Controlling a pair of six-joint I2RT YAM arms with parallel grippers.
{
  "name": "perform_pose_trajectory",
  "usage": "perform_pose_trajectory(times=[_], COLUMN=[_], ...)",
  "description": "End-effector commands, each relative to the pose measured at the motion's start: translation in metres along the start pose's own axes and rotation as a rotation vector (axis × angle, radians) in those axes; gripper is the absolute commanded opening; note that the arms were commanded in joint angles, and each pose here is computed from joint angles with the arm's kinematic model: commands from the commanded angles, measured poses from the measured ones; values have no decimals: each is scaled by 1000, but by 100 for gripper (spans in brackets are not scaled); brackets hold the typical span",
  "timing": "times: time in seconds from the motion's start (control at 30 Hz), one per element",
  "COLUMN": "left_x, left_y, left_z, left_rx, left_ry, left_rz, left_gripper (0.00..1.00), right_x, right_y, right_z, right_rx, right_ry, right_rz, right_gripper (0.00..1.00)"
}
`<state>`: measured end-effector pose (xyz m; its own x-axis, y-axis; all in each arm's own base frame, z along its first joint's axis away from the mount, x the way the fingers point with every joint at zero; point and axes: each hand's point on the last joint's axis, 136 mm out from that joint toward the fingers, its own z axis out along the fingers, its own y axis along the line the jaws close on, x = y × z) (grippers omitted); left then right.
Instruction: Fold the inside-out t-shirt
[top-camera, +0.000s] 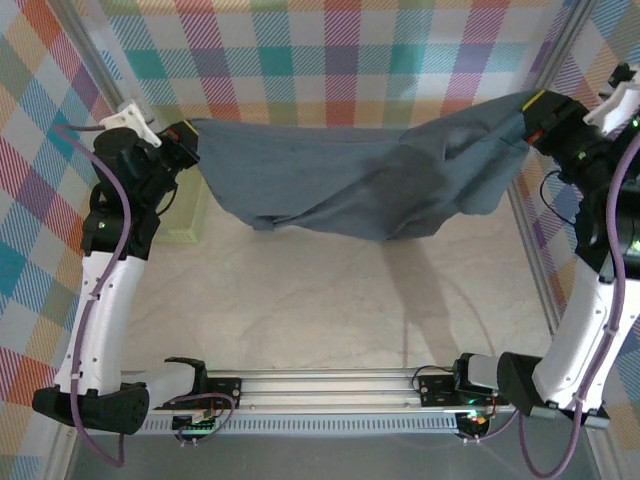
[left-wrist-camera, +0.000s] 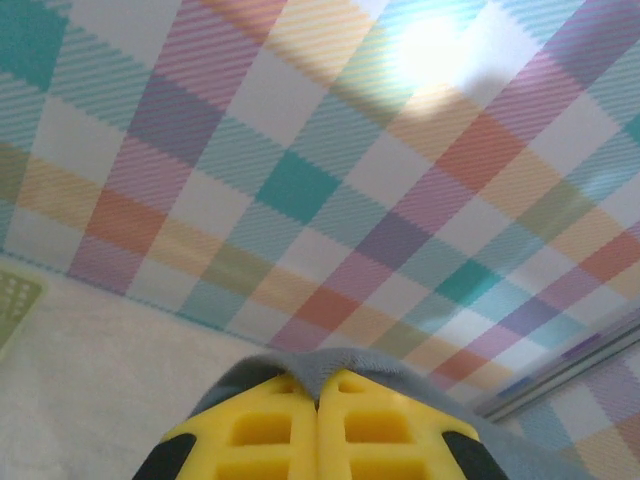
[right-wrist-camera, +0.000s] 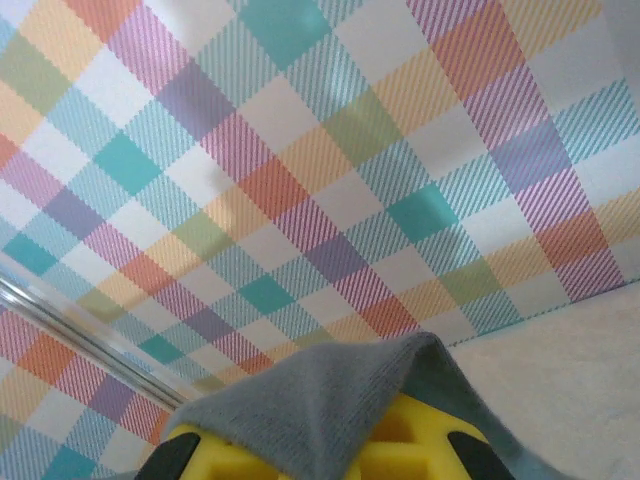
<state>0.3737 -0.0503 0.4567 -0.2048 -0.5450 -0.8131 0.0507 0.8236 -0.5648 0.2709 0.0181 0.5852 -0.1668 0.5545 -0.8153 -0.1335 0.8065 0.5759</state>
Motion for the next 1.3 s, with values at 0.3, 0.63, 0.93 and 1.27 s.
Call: perform_pose_trajectory(times=[0.3, 0.63, 0.93, 1.27], left_x=[76, -43, -71, -22], left_y=[56, -32, -53, -27], left_z=[118, 107, 25, 10], left_rx=[-187, 54, 147, 136], left_ry=[377, 225, 4, 66], left_rz=[-69, -24, 50, 31], left_gripper=[0, 0, 0, 0], right_x=[35, -89, -94, -74], right_y=[-71, -18, 30, 30], right_z=[93, 39, -31, -66], right_rx=[102, -4, -82, -25], right_ry=[144, -179, -327, -382], right_rz=[-5, -44, -180, -237], right_gripper=[0, 0, 0, 0])
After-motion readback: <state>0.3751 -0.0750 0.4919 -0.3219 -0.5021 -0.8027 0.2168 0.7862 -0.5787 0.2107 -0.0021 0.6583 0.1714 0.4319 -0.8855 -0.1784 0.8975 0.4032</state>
